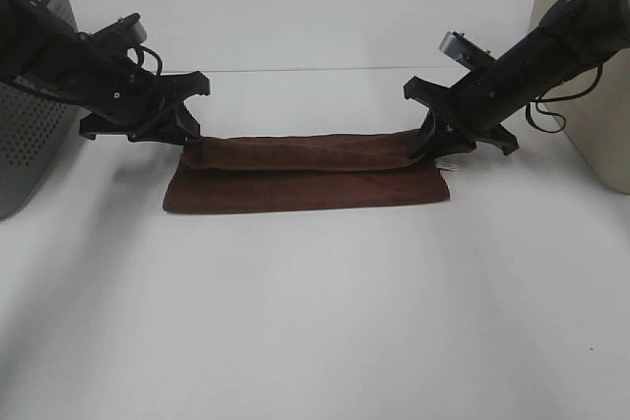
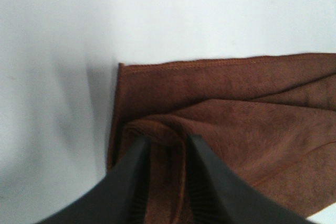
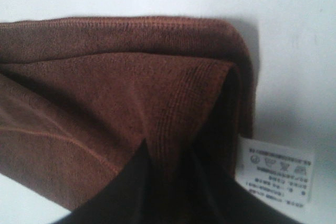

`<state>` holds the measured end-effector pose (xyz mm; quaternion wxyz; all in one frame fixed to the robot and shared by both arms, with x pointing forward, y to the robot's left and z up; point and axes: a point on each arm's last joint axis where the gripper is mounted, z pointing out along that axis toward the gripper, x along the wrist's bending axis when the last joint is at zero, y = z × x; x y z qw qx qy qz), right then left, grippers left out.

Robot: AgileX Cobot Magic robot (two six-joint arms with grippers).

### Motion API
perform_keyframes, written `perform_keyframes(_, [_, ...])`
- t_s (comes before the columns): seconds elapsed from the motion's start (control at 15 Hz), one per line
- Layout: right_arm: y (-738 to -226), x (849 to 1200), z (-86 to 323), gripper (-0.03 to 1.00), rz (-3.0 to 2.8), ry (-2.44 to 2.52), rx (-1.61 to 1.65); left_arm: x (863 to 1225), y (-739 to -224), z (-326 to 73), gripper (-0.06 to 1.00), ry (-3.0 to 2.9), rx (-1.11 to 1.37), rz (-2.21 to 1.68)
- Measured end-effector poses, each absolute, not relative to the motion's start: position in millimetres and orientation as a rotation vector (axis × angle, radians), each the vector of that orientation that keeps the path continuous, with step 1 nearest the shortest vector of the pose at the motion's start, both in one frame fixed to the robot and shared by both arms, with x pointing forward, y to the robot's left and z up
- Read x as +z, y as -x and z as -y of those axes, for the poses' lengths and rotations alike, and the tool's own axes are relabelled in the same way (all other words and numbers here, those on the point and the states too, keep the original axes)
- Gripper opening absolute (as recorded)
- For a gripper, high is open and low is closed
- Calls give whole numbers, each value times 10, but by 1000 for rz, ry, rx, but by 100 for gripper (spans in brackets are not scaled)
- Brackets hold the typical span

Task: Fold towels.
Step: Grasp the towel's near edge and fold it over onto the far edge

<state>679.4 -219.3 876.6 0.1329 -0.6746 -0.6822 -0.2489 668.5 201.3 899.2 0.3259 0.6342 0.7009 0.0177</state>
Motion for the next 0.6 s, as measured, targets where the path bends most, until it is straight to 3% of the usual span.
perform_keyframes(0.07, [-6799,8764,2181,27,1992,1958,-726,8992,-6689,-2027,34,-1660,51,-1838])
perform_keyframes(0.13, [-6809,8763,2165,48,2000,1967,-736,8992,-6692,-2035,54,-1663,59,-1837])
perform_keyframes(0.27, [-6807,8763,2152,68,1986,1977,-732,8988,-6685,-2035,70,-1681,58,-1831])
perform_keyframes(0.4, [-6805,8795,2132,81,1976,1962,-728,8979,-6675,-2041,73,-1722,67,-1815])
perform_keyframes(0.6, [-6747,8857,2157,85,1980,1971,-628,8967,-6635,-2021,74,-1722,-4,-1846])
